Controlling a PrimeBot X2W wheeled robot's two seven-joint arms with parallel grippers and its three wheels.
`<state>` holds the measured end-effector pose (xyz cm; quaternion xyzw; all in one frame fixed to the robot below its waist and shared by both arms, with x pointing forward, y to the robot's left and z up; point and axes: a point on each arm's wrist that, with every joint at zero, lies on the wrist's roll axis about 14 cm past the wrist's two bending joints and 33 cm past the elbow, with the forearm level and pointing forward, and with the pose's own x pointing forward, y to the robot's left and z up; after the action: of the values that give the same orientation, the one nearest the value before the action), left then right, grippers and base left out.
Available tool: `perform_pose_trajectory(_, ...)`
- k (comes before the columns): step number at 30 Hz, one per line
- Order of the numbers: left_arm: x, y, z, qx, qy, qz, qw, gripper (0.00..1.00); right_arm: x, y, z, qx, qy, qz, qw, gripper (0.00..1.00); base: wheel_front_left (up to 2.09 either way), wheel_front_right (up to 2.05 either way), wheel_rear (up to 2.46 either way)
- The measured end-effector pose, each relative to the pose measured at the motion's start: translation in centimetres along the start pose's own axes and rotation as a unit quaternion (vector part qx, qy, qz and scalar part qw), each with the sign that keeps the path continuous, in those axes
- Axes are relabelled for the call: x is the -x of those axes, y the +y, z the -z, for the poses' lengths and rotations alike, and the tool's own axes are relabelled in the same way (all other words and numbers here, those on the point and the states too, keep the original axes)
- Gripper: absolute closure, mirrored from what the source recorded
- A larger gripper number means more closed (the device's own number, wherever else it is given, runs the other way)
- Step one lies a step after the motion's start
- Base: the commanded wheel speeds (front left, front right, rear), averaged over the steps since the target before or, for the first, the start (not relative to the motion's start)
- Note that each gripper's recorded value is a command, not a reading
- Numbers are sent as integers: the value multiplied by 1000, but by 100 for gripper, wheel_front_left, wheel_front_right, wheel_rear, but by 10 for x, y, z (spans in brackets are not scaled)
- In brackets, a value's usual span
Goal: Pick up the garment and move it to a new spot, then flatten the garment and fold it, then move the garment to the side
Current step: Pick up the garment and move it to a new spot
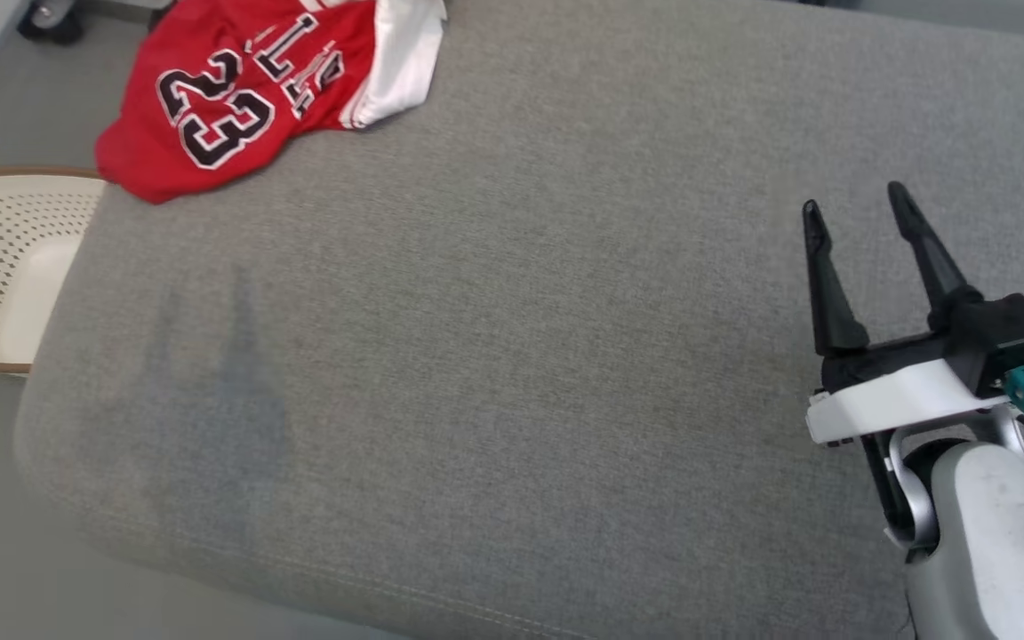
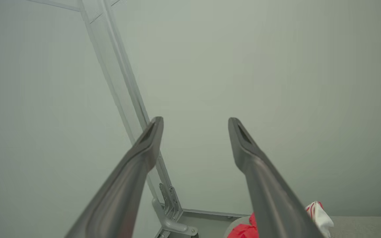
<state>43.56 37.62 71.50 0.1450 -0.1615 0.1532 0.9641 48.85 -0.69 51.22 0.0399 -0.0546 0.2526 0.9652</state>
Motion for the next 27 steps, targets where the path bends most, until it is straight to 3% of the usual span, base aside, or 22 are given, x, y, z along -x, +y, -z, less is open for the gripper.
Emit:
perform_pose_trajectory(4, -57, -31, 28, -9, 59, 32, 998, 0, 4, -36, 19, 3, 18, 41, 999, 0, 0, 0, 0)
perform_pose_trajectory(8, -81, -85, 99, 6, 162, 87, 983, 0, 8, -67, 36, 6, 29, 77, 997, 0, 0, 0, 0)
perform_pose_trajectory(13, -71, -156, 195, 55, 296, 149, 942, 0, 18, -96, 50, 22, 42, 110, 993, 0, 0, 0, 0)
perform_pose_trajectory(19, -38, -207, 279, 83, 410, 184, 890, 0, 32, -123, 59, 43, 56, 140, 988, 0, 0, 0, 0)
perform_pose_trajectory(23, -20, -228, 316, 89, 454, 198, 864, 0, 41, -136, 64, 55, 67, 156, 984, 0, 0, 0, 0)
perform_pose_trajectory(26, -13, -237, 332, 90, 468, 201, 856, 0, 46, -142, 68, 61, 75, 164, 982, 0, 0, 0, 0)
perform_pose_trajectory(27, -12, -239, 337, 91, 468, 201, 856, 37, 48, -144, 69, 64, 79, 167, 981, 0, 0, 0, 0)
